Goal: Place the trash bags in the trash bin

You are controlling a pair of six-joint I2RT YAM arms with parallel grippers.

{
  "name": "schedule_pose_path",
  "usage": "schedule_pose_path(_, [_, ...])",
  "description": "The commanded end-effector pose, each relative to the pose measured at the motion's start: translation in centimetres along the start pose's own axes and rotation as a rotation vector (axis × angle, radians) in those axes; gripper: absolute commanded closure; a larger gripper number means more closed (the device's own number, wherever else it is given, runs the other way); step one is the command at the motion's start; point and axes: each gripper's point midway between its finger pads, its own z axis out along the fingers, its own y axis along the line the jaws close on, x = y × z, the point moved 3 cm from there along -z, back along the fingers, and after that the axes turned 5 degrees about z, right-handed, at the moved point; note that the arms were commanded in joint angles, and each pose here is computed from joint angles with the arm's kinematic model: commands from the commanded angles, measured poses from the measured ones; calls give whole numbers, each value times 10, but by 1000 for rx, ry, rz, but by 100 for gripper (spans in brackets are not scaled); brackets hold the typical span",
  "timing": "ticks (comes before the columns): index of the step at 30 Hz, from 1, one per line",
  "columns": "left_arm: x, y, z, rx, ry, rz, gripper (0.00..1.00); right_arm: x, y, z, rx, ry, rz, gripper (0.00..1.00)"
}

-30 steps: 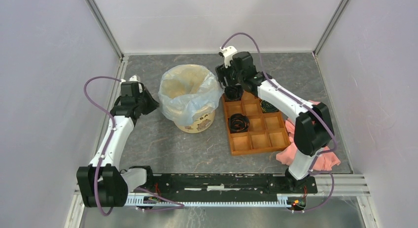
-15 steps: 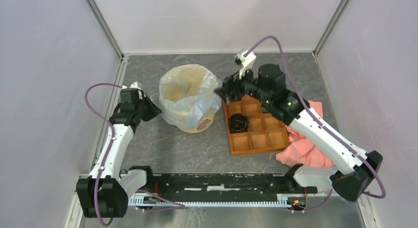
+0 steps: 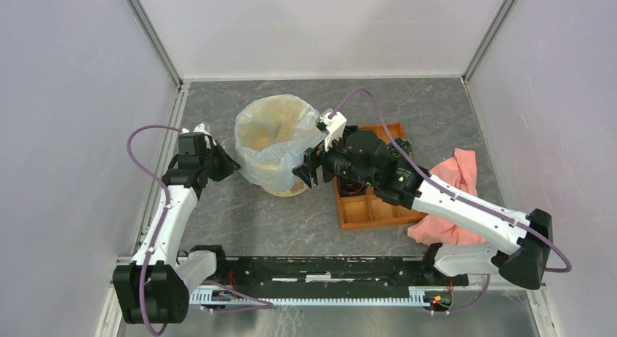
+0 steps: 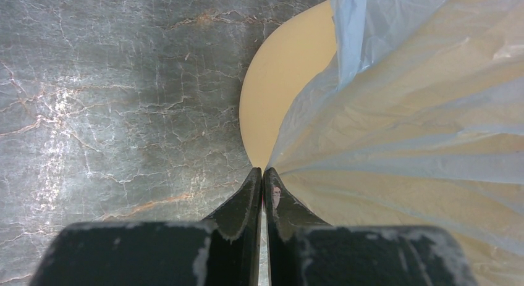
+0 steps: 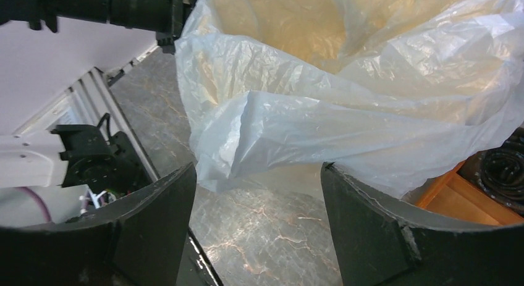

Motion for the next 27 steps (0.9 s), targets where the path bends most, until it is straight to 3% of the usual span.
schedule_pose_path(1, [-10, -9, -3, 44, -36, -19, 90, -20, -3, 6, 92, -76, -39, 20])
schedule_pose_path(3, [-10, -8, -3, 40, -39, -19, 90, -16, -1, 10, 99, -73, -58, 26])
schedule_pose_path(8, [-12, -7, 0, 29, -40, -22, 90, -5, -2, 9, 126, -62, -88, 66])
schedule_pose_path(12, [-14, -3, 1, 1, -42, -6, 91, 26, 6, 0, -7, -42, -115, 85])
schedule_pose_path(14, [-15, -1, 2, -10, -43, 4, 92, 41, 5, -5, -52, -57, -116, 99])
schedule_pose_path(21, [-13, -2, 5, 3, -47, -19, 94, 84, 9, -1, -185, -51, -116, 100])
schedule_pose_path(27, [-12, -2, 13, 9, -27, -31, 98, 105, -17, 15, -93, -154, -75, 100])
